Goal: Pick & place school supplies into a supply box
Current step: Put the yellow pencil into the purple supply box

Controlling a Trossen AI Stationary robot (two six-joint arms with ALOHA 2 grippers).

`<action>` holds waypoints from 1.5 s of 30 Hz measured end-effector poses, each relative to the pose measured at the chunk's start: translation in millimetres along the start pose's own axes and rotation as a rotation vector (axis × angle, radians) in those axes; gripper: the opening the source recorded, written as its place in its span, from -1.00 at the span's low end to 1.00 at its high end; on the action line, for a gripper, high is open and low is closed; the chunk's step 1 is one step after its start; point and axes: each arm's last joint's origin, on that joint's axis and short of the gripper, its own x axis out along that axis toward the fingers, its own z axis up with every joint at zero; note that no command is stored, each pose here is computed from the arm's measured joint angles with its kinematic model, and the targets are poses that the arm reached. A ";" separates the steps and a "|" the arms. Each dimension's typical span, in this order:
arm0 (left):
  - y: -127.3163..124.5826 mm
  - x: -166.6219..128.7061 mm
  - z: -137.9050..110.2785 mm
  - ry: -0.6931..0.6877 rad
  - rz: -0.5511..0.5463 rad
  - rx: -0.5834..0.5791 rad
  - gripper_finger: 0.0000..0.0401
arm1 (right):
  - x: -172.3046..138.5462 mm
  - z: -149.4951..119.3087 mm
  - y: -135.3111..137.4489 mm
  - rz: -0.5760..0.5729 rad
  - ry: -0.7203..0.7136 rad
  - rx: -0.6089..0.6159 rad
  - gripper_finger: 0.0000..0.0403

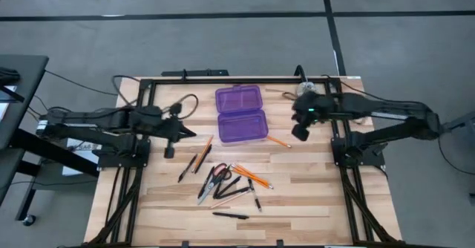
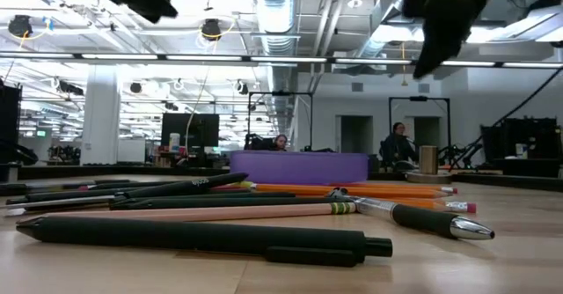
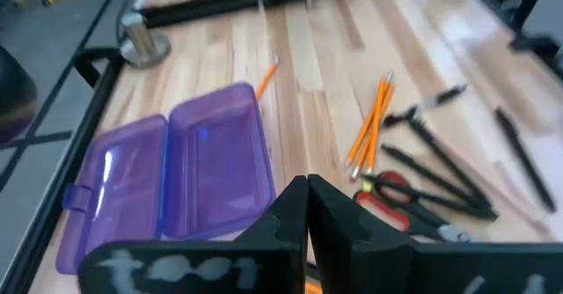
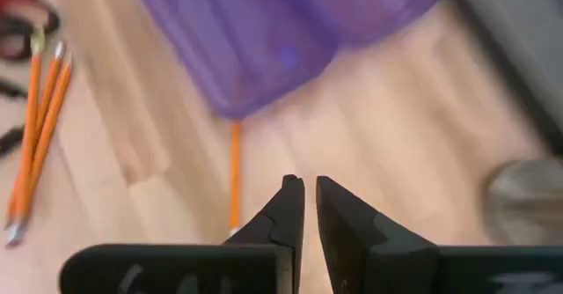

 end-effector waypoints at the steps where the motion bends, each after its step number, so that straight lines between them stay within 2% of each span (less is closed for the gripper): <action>1: -0.1 3.8 -0.3 0.013 -0.002 0.008 -1.00 | 8.5 2.9 1.7 0.022 0.039 0.005 -0.84; 11: 1.3 13.3 7.0 -0.037 0.016 -0.001 -1.00 | 81.0 2.5 13.4 0.061 0.385 -0.028 -0.56; 16: 1.6 11.7 8.0 -0.051 0.018 -0.018 -1.00 | 99.5 1.6 19.2 0.100 0.443 -0.012 -0.40; 21: 1.7 11.8 7.8 -0.048 0.018 -0.030 -1.00 | 106.9 0.0 24.0 0.166 0.484 0.018 -0.21; 28: 1.5 11.8 7.8 -0.049 0.013 -0.030 -1.00 | 114.6 -4.7 37.6 0.188 0.496 0.001 0.02; 34: 1.4 11.8 7.5 -0.047 0.010 -0.030 -1.00 | 124.3 -19.3 45.0 0.168 0.543 -0.005 0.05; 45: 1.3 11.8 7.4 -0.046 0.006 -0.048 -1.00 | 143.6 -25.6 49.4 0.094 0.600 -0.023 -0.03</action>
